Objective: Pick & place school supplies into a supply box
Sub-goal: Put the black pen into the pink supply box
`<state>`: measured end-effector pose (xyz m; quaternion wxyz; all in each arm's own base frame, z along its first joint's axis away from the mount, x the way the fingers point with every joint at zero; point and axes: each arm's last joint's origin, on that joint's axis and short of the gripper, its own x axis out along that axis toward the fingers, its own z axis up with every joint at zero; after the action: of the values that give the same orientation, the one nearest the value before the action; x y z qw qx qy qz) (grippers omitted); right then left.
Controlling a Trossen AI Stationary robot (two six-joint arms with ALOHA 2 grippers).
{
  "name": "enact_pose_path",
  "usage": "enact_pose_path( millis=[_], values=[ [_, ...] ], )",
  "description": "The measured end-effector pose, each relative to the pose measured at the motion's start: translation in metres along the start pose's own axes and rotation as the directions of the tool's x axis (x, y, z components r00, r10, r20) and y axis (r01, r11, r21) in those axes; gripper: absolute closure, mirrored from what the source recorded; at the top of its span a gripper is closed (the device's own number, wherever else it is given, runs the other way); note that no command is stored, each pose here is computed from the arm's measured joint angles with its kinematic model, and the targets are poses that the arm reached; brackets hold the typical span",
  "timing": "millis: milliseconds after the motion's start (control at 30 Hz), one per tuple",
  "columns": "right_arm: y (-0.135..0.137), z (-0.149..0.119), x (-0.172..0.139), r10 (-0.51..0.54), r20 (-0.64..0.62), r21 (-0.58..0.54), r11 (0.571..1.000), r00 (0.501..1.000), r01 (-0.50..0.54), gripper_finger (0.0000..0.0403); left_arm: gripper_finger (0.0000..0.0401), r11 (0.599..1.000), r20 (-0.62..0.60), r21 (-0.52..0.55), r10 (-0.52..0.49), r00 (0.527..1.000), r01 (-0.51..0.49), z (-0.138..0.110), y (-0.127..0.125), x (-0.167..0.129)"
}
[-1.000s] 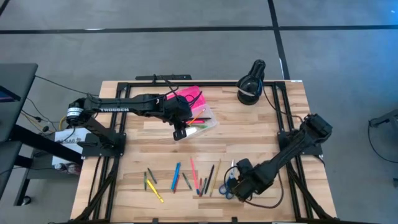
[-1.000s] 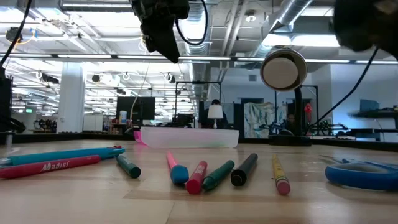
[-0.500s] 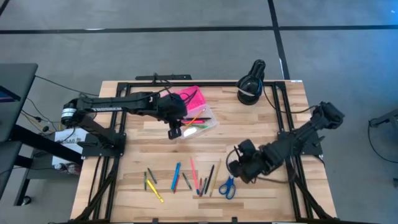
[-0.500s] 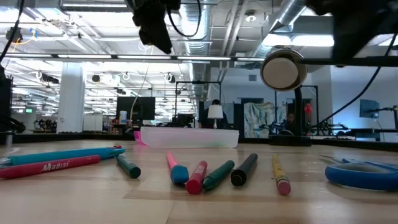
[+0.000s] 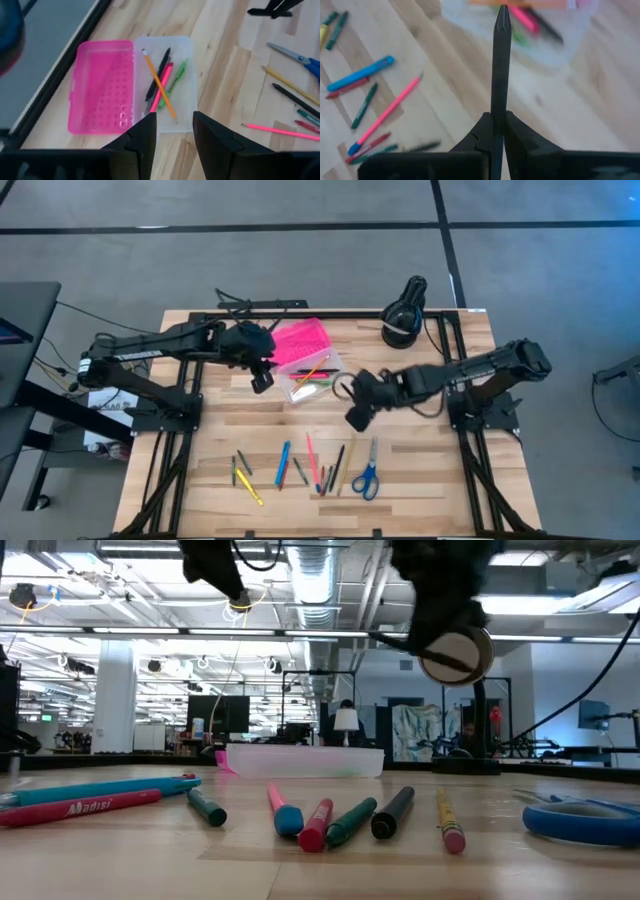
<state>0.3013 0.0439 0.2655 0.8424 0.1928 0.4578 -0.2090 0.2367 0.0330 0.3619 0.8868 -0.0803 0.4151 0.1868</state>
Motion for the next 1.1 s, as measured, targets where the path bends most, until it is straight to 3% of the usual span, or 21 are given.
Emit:
enact_pose_path(
  millis=[433,733,1100],
  values=[
    [-0.042,0.046,0.032,0.095,0.025,-0.255,0.963,0.995,-0.085,0.0389,0.0280,0.993,-0.013,-0.047,0.112,0.994,-0.112,-0.020,-0.025,-0.011],
    [-0.047,0.064,0.067,0.148,0.077,-0.327,0.938,0.986,-0.116,0.0388,0.0280,0.978,-0.095,-0.109,0.167,0.981,-0.177,-0.054,-0.041,0.007],
    [-0.045,0.099,0.111,0.086,0.016,-0.475,0.878,0.996,-0.068,0.0386,0.0280,0.967,-0.144,-0.176,0.159,0.977,-0.184,-0.090,-0.065,0.018]
  ],
)
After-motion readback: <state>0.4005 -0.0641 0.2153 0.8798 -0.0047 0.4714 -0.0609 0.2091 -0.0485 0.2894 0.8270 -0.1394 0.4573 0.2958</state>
